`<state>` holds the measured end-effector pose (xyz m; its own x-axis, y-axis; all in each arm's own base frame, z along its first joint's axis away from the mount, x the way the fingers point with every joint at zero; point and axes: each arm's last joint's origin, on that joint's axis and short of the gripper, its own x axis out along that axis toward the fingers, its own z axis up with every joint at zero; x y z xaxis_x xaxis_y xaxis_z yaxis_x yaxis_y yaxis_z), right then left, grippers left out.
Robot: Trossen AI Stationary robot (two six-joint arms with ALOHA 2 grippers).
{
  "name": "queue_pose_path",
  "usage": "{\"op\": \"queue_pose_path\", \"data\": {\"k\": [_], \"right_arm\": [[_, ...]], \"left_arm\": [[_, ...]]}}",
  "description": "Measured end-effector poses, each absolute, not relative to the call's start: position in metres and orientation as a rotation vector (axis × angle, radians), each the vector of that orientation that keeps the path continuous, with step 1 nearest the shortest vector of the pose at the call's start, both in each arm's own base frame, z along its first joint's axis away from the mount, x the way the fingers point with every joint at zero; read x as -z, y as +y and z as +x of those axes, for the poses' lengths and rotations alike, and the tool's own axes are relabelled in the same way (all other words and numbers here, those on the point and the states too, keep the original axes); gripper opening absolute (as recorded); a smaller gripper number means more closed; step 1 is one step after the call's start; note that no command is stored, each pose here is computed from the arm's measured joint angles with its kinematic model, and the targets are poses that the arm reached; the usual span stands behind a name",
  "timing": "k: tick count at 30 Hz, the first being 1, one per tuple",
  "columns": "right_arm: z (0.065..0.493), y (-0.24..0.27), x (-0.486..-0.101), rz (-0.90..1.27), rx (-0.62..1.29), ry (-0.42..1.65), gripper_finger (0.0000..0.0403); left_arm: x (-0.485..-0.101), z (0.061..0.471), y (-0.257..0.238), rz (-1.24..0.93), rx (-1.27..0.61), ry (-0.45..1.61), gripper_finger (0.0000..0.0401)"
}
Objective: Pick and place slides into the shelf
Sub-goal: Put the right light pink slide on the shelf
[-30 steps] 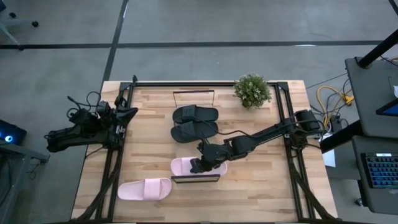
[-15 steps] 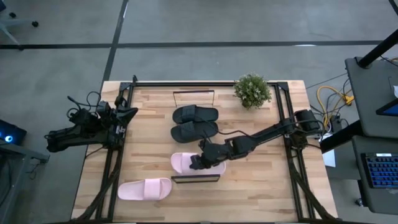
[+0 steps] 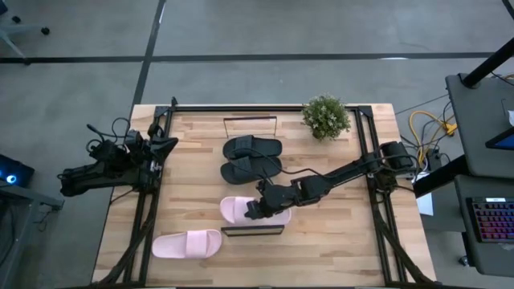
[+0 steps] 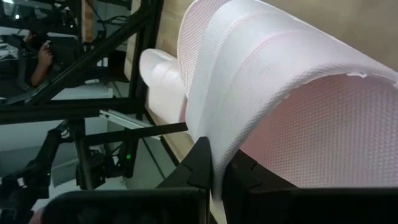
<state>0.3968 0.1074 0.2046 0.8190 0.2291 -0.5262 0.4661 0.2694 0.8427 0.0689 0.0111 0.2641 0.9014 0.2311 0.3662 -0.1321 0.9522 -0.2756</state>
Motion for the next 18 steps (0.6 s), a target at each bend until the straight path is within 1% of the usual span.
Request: {"op": "queue_pose_path", "data": {"k": [6, 18], "right_arm": [[0.3964, 0.1099, -0.2047, 1.329, 0.139, 0.654, 0.0008], [0.3931, 0.1097, -0.1981, 1.326, 0.148, 0.68, 0.0008]], "left_arm": [[-0.2641, 0.0689, 0.0111, -0.248, -0.19, -0.407, 0.0004], [-0.2641, 0.0689, 0.0114, -0.229, -0.203, -0.406, 0.0004]]}}
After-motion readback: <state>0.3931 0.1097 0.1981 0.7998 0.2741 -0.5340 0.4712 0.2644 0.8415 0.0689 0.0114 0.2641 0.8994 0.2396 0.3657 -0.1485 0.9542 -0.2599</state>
